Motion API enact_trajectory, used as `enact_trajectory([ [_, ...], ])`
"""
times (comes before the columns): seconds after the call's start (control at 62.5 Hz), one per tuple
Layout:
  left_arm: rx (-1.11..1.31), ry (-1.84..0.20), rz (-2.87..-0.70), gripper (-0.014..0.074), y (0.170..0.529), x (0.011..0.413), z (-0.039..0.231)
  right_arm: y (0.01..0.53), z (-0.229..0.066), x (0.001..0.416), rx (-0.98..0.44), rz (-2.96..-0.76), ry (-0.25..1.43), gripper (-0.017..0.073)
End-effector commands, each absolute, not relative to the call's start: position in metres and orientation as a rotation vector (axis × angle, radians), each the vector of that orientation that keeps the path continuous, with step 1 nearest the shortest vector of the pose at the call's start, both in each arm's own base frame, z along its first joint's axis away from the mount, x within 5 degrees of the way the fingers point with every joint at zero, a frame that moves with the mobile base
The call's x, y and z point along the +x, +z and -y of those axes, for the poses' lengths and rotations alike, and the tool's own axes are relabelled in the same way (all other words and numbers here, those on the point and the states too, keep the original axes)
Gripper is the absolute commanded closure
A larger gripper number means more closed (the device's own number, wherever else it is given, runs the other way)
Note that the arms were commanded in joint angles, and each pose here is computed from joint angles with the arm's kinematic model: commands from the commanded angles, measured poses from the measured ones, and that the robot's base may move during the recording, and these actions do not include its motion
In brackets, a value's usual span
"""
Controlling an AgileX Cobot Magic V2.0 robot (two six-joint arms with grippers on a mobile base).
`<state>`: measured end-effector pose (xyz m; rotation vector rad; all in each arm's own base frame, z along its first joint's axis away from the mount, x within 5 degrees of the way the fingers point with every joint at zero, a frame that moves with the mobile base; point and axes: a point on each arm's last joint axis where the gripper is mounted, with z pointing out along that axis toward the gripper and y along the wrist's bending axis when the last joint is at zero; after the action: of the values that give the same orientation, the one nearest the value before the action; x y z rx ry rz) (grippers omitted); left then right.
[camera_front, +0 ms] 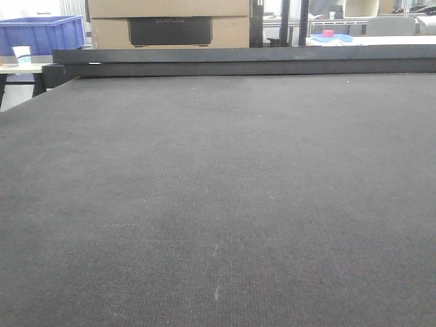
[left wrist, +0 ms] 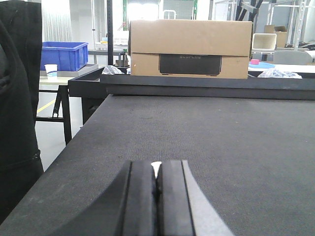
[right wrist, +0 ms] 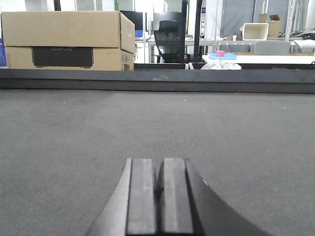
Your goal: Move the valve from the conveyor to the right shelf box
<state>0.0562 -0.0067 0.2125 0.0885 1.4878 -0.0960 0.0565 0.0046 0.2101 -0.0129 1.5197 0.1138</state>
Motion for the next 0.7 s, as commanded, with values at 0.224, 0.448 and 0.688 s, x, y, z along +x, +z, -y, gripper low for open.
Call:
enact_trajectory([
  [0.224, 0.087, -0.107, -1.463, 0.0704, 0.2149, 0.0555, 0.0070, 0.2126, -0.0042, 0.0560, -0.013, -1.491, 0.106, 0.0727],
  [0.448, 0.087, -0.107, -1.463, 0.0704, 0.2149, 0.0555, 0.0070, 0.2126, -0.0042, 0.0560, -0.013, -1.491, 0.106, 0.0727],
  [0.688, 0.087, -0.107, -1.462, 0.0704, 0.2150, 0.0555, 0.0070, 0.2126, -0.0042, 0.0560, -0.013, -1.491, 0.106, 0.0727],
])
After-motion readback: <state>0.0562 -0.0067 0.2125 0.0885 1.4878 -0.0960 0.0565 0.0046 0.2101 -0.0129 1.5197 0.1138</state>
